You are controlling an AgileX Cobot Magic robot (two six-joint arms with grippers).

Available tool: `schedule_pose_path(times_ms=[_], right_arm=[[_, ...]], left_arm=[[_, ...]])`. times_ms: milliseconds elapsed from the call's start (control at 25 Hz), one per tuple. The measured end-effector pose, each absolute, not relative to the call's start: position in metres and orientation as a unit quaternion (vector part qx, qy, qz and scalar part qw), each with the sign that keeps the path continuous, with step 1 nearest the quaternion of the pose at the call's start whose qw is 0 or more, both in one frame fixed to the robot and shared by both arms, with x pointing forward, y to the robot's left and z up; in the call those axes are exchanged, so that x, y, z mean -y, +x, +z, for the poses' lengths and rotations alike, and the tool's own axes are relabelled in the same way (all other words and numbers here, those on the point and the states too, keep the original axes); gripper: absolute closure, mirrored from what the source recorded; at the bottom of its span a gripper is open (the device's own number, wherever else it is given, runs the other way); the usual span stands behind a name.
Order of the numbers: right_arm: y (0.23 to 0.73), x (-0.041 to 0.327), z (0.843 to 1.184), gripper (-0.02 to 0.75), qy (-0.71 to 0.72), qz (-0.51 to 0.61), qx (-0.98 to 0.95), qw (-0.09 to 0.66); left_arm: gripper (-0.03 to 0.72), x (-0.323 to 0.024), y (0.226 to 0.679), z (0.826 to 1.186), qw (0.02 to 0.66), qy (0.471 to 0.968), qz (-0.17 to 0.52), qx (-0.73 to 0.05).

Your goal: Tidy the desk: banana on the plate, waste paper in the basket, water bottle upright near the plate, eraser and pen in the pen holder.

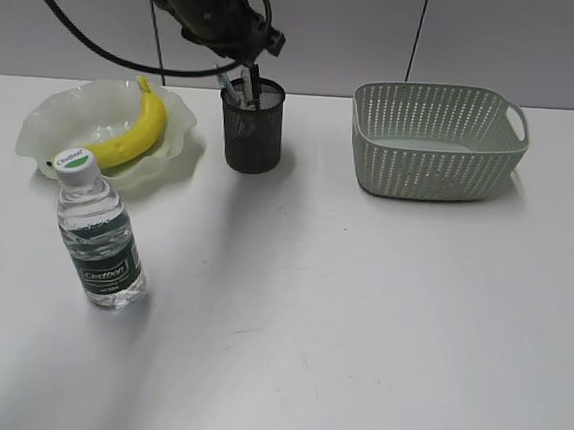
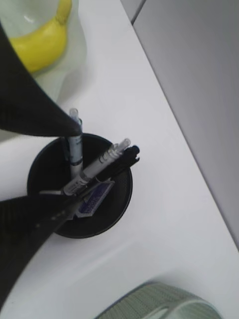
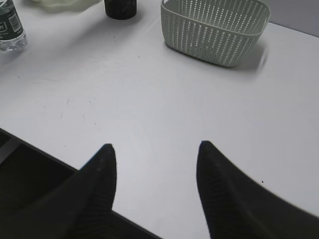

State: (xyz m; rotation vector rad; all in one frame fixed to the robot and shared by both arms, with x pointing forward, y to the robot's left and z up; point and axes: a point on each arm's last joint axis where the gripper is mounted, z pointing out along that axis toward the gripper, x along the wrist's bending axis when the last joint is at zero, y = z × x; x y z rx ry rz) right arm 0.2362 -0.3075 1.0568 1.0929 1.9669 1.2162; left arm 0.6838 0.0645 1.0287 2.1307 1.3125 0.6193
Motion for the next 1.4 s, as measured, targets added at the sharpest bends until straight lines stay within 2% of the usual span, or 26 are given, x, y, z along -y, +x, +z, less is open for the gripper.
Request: schedule_pose_path(times_ms=[280, 520, 720, 920, 1040, 1200, 1400], right_arm=[[0.236, 0.308, 1.057, 0.319, 0.409, 0.455, -0.736, 0.288], [0.236, 0.308, 1.057, 0.319, 0.409, 0.455, -0.736, 0.288], [0.236, 0.308, 1.057, 0.319, 0.409, 0.455, -0.736, 0.288], [0.236, 0.308, 1.057, 0.319, 0.409, 0.455, -0.736, 0.288], [0.236, 0.308, 1.057, 0.319, 0.409, 0.455, -0.736, 0.288], [0.236, 0.308, 1.057, 0.319, 0.409, 0.455, -0.736, 0.288], [0.236, 0.308, 1.057, 0.319, 0.409, 0.455, -0.736, 0.288]], left_arm=[[0.397, -0.092, 0.64, 1.12, 0.281, 0.781, 0.241, -0.503], [0.398, -0.128, 0.582, 1.187, 0.25, 0.778, 0.233, -0.527], [0.398, -0.158, 0.526, 1.25, 0.313, 0.751, 0.258, -0.521], [0.4, -0.193, 0.457, 1.295, 0.389, 0.721, 0.268, -0.506], [0.4, -0.217, 0.414, 1.304, 0.412, 0.709, 0.277, -0.5], [0.4, -0.253, 0.349, 1.292, 0.432, 0.698, 0.286, -0.494], [0.403, -0.286, 0.287, 1.245, 0.439, 0.696, 0.284, -0.492]])
